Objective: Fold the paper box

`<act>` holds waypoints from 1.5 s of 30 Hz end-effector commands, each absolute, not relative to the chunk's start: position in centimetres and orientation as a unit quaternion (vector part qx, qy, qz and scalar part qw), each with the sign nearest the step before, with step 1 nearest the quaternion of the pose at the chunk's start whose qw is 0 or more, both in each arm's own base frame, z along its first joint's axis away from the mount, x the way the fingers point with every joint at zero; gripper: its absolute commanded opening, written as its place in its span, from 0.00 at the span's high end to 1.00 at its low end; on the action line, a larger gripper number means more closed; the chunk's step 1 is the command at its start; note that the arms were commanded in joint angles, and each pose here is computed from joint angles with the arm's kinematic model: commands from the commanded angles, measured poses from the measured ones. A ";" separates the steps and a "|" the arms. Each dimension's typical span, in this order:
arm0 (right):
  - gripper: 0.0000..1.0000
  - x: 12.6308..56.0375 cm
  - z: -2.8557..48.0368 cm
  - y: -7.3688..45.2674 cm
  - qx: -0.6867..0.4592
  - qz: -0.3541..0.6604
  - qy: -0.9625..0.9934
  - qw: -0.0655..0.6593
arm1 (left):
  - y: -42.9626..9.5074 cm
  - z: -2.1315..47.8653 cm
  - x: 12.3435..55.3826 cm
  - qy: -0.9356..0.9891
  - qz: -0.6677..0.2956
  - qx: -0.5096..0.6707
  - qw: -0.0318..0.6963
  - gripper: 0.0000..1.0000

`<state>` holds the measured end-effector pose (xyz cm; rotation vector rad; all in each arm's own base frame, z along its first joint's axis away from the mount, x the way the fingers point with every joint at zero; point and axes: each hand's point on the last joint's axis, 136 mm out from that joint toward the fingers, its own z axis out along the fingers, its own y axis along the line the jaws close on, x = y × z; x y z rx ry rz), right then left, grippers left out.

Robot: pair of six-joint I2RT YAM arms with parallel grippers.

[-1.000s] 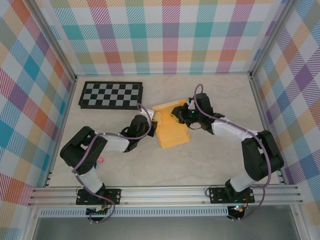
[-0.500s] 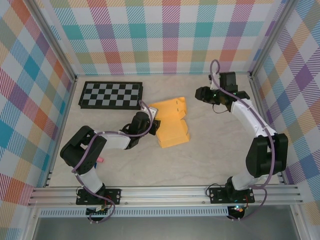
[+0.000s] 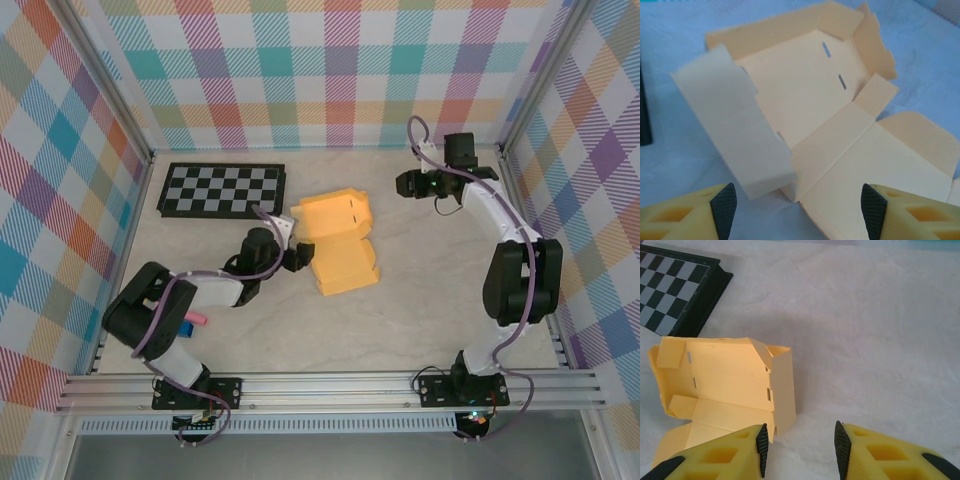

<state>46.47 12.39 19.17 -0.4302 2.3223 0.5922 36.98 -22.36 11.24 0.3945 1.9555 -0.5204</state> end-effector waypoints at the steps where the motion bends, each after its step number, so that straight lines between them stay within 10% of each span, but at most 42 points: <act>1: 0.58 46.2 18.3 14.3 -0.215 0.267 0.882 0.325 | -20.7 16.2 37.5 0.778 -0.241 0.131 0.565 0.28; 16: 0.52 48.3 19.6 27.0 -0.696 0.054 0.536 0.475 | -14.9 16.1 38.0 0.816 -0.228 0.030 0.530 0.27; 22: 0.49 48.7 17.9 28.4 -0.749 0.085 0.511 0.413 | -14.2 15.6 37.2 0.823 -0.235 0.008 0.517 0.20; 25: 0.46 48.5 16.9 28.8 -0.761 0.097 0.504 0.396 | -13.8 15.3 37.0 0.828 -0.234 -0.003 0.510 0.00; 39: 0.49 51.4 9.3 33.3 -0.774 0.047 0.529 0.345 | -15.1 13.3 37.0 0.862 -0.272 0.001 0.427 0.08; 45: 0.70 50.7 9.1 33.1 -0.777 0.047 0.533 0.332 | -14.8 12.8 36.9 0.866 -0.263 0.005 0.425 0.08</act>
